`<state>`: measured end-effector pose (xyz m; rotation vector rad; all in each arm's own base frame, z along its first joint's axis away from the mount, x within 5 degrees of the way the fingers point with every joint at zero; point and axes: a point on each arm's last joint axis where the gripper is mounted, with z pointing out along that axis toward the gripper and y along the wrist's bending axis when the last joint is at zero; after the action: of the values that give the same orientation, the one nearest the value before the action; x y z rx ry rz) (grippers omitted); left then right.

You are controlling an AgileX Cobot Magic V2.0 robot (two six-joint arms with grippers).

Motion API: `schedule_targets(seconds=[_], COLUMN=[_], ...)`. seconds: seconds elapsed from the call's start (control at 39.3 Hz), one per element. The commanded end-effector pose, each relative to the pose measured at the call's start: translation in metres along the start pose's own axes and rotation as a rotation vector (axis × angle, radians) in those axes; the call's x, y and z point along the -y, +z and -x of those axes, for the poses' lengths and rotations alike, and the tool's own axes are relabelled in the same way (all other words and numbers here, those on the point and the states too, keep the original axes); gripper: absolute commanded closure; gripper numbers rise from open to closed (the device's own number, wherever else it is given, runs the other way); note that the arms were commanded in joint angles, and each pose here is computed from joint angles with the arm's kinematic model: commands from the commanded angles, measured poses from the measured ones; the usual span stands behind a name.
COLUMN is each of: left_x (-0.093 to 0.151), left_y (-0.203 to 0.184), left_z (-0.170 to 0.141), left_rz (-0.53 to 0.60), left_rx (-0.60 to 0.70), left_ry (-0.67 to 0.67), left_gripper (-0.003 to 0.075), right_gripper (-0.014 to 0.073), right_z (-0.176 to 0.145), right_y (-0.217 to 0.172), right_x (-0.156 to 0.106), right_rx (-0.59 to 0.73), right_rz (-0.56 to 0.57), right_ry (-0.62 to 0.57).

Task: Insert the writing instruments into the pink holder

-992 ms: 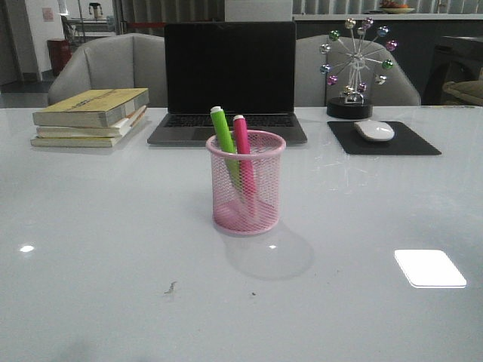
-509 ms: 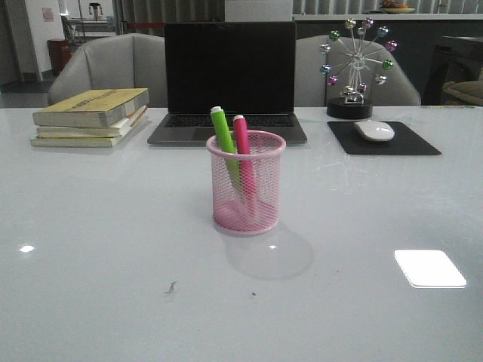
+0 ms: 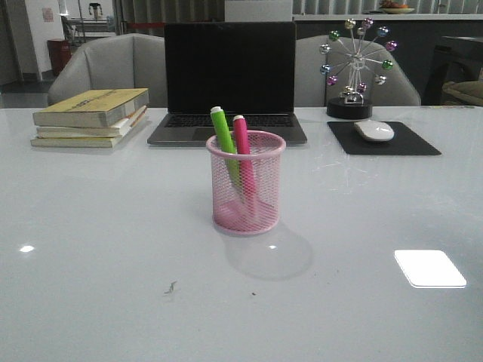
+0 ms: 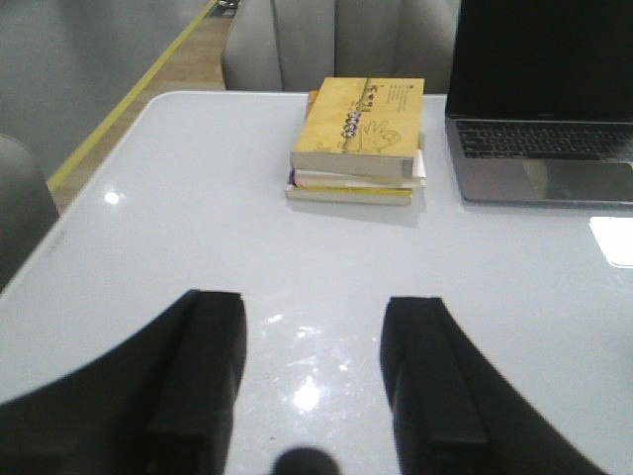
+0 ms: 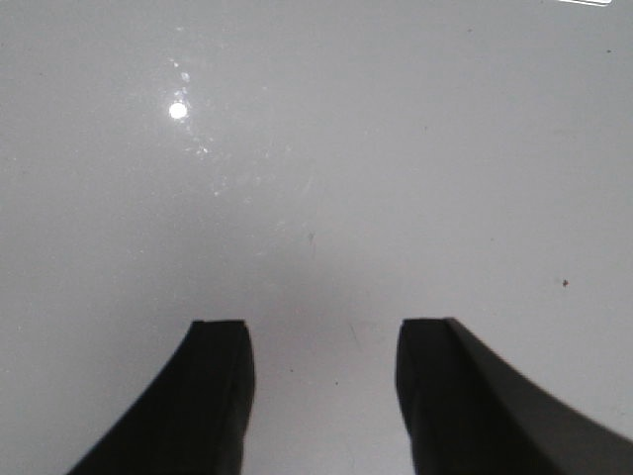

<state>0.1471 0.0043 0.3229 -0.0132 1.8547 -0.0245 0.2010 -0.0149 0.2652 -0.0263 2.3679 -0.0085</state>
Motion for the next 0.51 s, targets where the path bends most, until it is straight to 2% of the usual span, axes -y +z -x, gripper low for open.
schedule_targets(seconds=[0.0, 0.2, 0.48], left_x=[0.0051, 0.0086, 0.0085], left_y=[-0.0041, -0.0047, -0.0048], left_z=[0.0156, 0.0204, 0.0206], left_rz=[-0.024, -0.036, -0.036], left_rx=[0.111, 0.164, 0.166], left_ry=[-0.017, 0.009, 0.009], left_gripper=[0.0359, 0.0359, 0.0359], right_gripper=[0.0150, 0.0150, 0.0150], right_z=[0.0131, 0.0129, 0.0157], right_y=[-0.0094, -0.0094, -0.0078], right_x=[0.0027, 0.0026, 0.0035], right_rx=[0.095, 0.092, 0.118], right_rz=[-0.022, -0.021, -0.029], right_ry=[-0.008, -0.008, -0.007])
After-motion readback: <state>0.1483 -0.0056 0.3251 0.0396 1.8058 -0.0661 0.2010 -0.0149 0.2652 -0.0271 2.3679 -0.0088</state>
